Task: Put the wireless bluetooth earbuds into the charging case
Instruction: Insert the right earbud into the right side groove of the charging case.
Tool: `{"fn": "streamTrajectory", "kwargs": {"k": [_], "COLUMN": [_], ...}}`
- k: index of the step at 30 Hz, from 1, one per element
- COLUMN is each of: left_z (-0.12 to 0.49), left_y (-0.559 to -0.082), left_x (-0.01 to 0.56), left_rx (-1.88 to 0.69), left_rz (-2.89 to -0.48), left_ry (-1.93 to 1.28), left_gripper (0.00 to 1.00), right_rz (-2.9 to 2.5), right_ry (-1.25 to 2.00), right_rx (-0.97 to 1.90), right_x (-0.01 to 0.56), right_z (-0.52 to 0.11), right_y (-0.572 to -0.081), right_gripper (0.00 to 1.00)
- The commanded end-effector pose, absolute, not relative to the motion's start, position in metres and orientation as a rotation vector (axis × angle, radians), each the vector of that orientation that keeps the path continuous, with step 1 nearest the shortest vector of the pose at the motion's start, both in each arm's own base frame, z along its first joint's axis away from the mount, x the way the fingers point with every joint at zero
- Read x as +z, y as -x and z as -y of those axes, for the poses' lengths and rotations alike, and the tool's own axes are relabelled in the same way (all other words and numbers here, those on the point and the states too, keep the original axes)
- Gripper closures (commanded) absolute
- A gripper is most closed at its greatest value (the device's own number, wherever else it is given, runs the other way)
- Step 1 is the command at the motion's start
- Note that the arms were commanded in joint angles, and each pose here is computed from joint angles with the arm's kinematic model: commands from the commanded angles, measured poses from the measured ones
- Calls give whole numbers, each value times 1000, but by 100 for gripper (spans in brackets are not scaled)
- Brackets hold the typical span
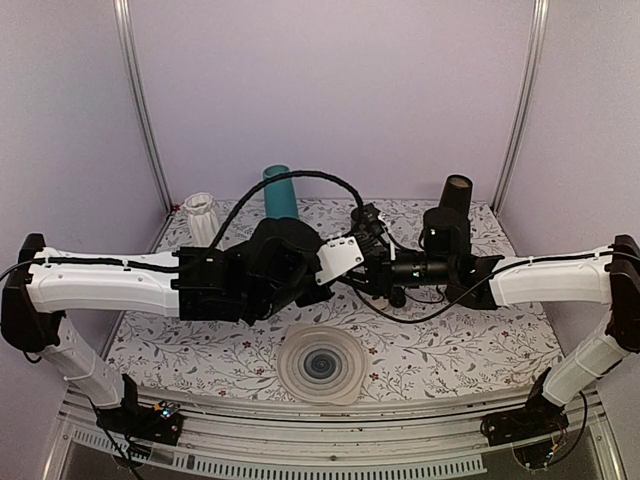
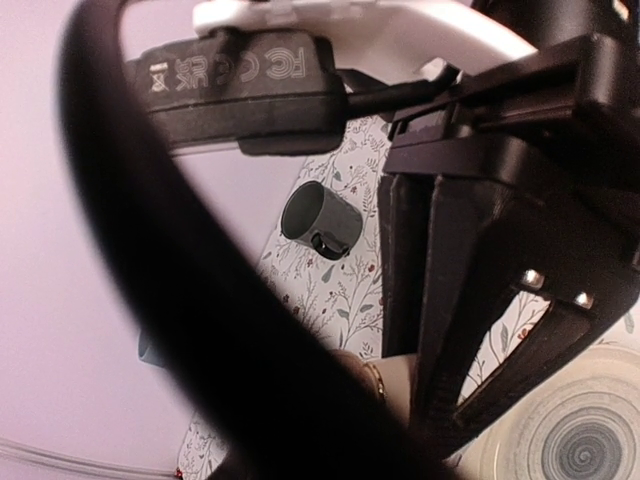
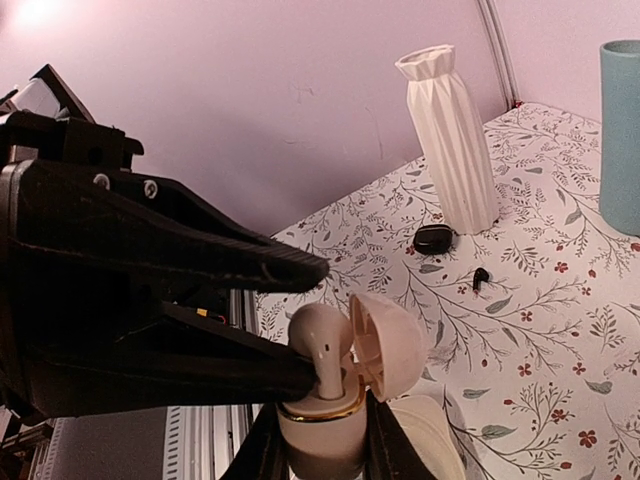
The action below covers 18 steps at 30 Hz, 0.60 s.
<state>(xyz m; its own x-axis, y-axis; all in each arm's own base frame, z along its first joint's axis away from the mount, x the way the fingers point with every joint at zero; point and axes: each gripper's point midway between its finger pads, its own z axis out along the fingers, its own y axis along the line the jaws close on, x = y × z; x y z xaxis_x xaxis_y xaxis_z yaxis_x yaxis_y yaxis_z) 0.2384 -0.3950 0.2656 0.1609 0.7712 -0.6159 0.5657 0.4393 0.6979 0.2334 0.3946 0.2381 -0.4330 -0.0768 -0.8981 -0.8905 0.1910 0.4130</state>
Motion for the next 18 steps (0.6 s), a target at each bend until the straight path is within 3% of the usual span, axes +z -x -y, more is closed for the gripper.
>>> {"fn": "streamTrajectory", "kwargs": {"k": [1,18], "left_z": [406,411], "left_y": [-221,-225], "left_x": [267,272], "left_rx": [134,124], "left_rz": [-1490,-1487], "left_ry": [-1286,-1284], "left_gripper": [75,81], "right_rz": [-1523,-1387], "right_ry": [911,821], "right_rx": [1326,1393], "right_x": [285,304], "right_z": [-390,-381], "right_y": [-229,-224], "right_gripper": [96,96]}}
